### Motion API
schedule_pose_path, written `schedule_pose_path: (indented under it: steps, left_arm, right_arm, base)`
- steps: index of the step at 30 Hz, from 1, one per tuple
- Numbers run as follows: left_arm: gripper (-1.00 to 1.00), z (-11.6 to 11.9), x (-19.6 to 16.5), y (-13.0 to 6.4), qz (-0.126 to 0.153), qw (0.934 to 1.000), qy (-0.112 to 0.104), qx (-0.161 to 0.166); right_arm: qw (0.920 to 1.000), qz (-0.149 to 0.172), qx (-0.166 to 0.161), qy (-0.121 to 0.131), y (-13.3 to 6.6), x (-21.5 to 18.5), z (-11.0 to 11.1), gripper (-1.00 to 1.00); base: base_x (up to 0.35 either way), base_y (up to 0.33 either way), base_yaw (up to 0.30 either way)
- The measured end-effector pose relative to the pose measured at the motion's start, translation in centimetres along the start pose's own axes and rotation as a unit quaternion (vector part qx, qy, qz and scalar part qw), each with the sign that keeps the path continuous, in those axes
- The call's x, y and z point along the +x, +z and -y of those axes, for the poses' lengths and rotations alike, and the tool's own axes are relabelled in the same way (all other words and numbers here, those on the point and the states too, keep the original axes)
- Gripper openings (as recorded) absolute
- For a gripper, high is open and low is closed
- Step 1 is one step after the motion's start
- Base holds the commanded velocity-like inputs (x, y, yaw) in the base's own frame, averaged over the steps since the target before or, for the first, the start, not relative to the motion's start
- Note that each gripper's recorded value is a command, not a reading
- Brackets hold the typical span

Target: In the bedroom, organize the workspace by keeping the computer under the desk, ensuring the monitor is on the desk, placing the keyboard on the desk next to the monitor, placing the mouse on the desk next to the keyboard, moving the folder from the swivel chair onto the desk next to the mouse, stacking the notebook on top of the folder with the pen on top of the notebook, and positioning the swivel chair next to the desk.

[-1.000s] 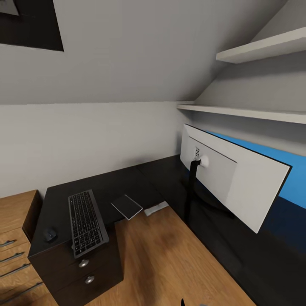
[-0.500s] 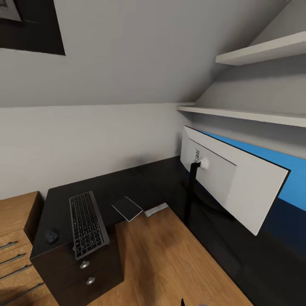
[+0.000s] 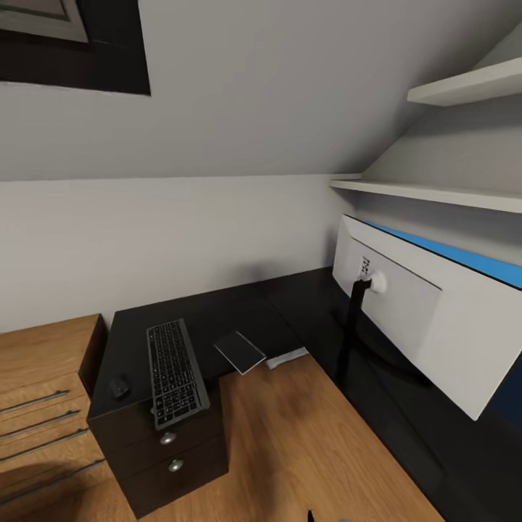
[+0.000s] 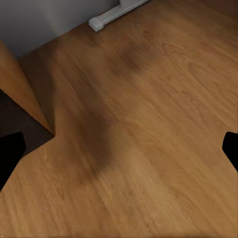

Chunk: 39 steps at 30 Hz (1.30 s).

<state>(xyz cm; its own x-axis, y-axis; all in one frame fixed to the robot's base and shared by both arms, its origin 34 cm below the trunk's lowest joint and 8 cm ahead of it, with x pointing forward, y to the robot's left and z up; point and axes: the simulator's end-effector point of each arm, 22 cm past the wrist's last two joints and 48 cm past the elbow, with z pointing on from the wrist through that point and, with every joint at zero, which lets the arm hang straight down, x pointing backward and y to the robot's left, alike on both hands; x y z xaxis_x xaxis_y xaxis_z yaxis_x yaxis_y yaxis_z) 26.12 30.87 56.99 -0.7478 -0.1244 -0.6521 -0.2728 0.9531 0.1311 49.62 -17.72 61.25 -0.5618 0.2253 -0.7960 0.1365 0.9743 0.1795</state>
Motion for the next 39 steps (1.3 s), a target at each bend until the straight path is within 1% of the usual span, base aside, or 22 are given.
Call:
schedule_pose_path:
  steps: [2,3,6,14,21,22,24,29,35,39]
  left_arm:
    - [1.0,0.0,0.1,0.0,-0.001,1.0,0.0,0.0]
    - [1.0,0.0,0.2,0.0,-0.002,1.0,0.001,0.0]
    - [1.0,0.0,0.3,-0.1,-0.003,1.0,0.001,0.0]
    - [1.0,-0.1,0.5,-0.2,-0.007,1.0,0.003,-0.001]
    - [1.0,-0.1,0.7,-0.2,-0.01,0.9999,0.004,-0.001]
    - [1.0,-0.3,0.7,-0.2,-0.01,0.9999,0.004,-0.002]
    - [1.0,-0.3,0.8,-0.2,-0.011,0.9999,0.004,-0.003]
    - [1.0,-0.3,0.9,-0.3,-0.013,0.9999,0.005,-0.003]
    - [1.0,-0.3,1.1,-0.4,-0.015,0.9999,0.005,-0.003]
    - [1.0,-0.3,0.8,-1.0,-0.014,0.9999,0.004,-0.003]
  right_arm:
    - [1.0,-0.001,-0.004,-0.005,0.0,0.1,-0.2,1.0]
    - [0.9997,-0.001,-0.014,-0.018,0.0,0.1,-0.6,1.0]
    - [0.9994,-0.003,-0.021,-0.028,0.0,0.2,-0.8,1.0]
    - [0.999,-0.006,-0.026,-0.036,0.0,0.6,-0.9,1.0]
    - [0.999,-0.01,-0.026,-0.037,0.0,0.9,-0.8,1.0]
    - [0.9985,-0.011,-0.031,-0.043,-0.1,1.0,-1.1,1.0]
    - [0.9981,-0.012,-0.035,-0.048,-0.1,1.1,-1.2,1.0]
    - [0.9966,-0.016,-0.049,-0.065,-0.2,1.5,-1.8,1.0]
    - [0.996,-0.02,-0.052,-0.07,-0.2,1.8,-1.9,1.0]
    - [0.9958,-0.022,-0.053,-0.071,-0.6,1.6,-2.0,1.0]
  base:
    - [-0.039,-0.034,0.257]
    - [-0.108,-0.093,0.257]
    - [-0.172,-0.139,0.254]
    - [-0.205,-0.214,0.23]
    - [-0.053,-0.32,0.21]
    - [-0.006,-0.326,0.2]
    - [-0.004,-0.248,0.198]
    - [-0.002,-0.098,0.193]
    - [0.0,-0.021,0.18]
    - [0.0,-0.005,0.175]
